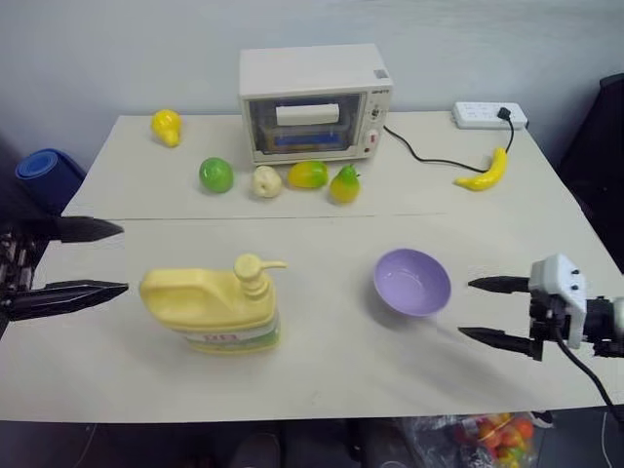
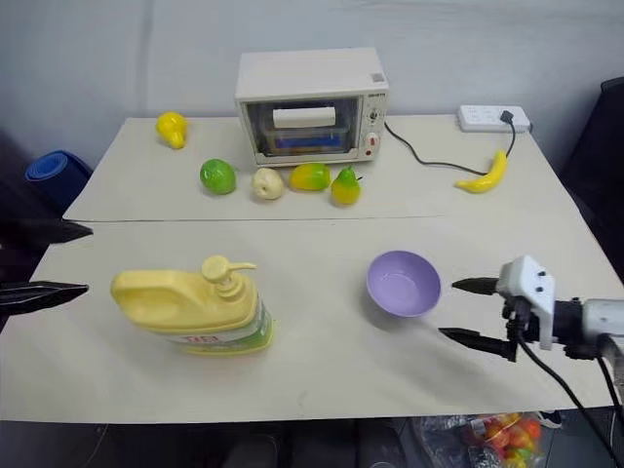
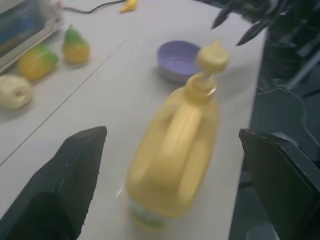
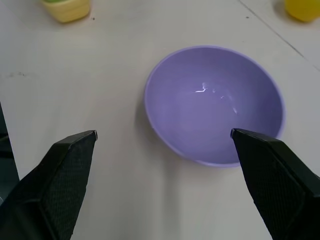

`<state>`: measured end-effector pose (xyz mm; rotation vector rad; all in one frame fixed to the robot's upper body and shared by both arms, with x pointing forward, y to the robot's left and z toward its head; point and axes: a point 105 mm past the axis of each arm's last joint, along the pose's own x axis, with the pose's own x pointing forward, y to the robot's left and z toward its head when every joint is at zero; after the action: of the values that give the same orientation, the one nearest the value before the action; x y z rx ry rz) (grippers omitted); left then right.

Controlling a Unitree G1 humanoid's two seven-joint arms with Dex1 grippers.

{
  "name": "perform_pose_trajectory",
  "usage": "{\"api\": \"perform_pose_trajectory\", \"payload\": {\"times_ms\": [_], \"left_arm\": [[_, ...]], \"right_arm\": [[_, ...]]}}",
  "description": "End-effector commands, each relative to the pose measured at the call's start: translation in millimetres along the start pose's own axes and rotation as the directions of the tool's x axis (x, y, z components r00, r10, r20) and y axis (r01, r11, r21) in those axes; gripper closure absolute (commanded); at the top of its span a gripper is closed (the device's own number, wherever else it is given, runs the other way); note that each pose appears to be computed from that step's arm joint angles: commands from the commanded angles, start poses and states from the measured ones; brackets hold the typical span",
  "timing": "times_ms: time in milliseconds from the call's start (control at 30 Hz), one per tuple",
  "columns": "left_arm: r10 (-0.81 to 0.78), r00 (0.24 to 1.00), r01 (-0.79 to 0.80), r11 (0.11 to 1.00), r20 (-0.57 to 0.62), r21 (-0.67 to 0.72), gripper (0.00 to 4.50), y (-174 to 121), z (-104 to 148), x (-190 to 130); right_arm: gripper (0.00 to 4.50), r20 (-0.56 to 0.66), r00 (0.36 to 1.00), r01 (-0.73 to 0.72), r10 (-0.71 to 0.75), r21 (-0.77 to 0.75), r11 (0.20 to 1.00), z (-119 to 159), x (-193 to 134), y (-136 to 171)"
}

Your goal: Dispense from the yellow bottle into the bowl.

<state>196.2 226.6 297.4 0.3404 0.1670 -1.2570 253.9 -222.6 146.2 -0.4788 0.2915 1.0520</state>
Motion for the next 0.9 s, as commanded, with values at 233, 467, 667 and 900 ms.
{"api": "perform_pose_trajectory", "payload": {"times_ms": [233,467,667,900], "left_arm": [[-0.231,0.972,0.235,0.962,-0.046,0.141,0.00,-19.4,12.5,53.0],[-0.221,0.974,0.227,0.960,-0.055,0.166,0.00,-10.4,12.3,57.7],[-0.231,0.972,0.236,0.955,-0.050,0.179,0.00,-11.0,14.2,59.8],[-0.234,0.971,0.241,0.953,-0.056,0.182,0.00,-12.1,13.0,60.9]], "right_arm": [[0.02,-0.023,1.000,-0.012,0.010,-0.079,0.997,-4.9,48.5,6.9],[1.92,-0.038,0.999,0.003,-0.007,-0.088,0.996,-15.7,65.3,8.8],[1.92,-0.049,0.999,0.004,-0.008,-0.087,0.996,-21.9,75.1,8.5],[1.92,-0.070,0.997,0.009,-0.015,-0.090,0.996,-31.6,81.1,4.7]]}}
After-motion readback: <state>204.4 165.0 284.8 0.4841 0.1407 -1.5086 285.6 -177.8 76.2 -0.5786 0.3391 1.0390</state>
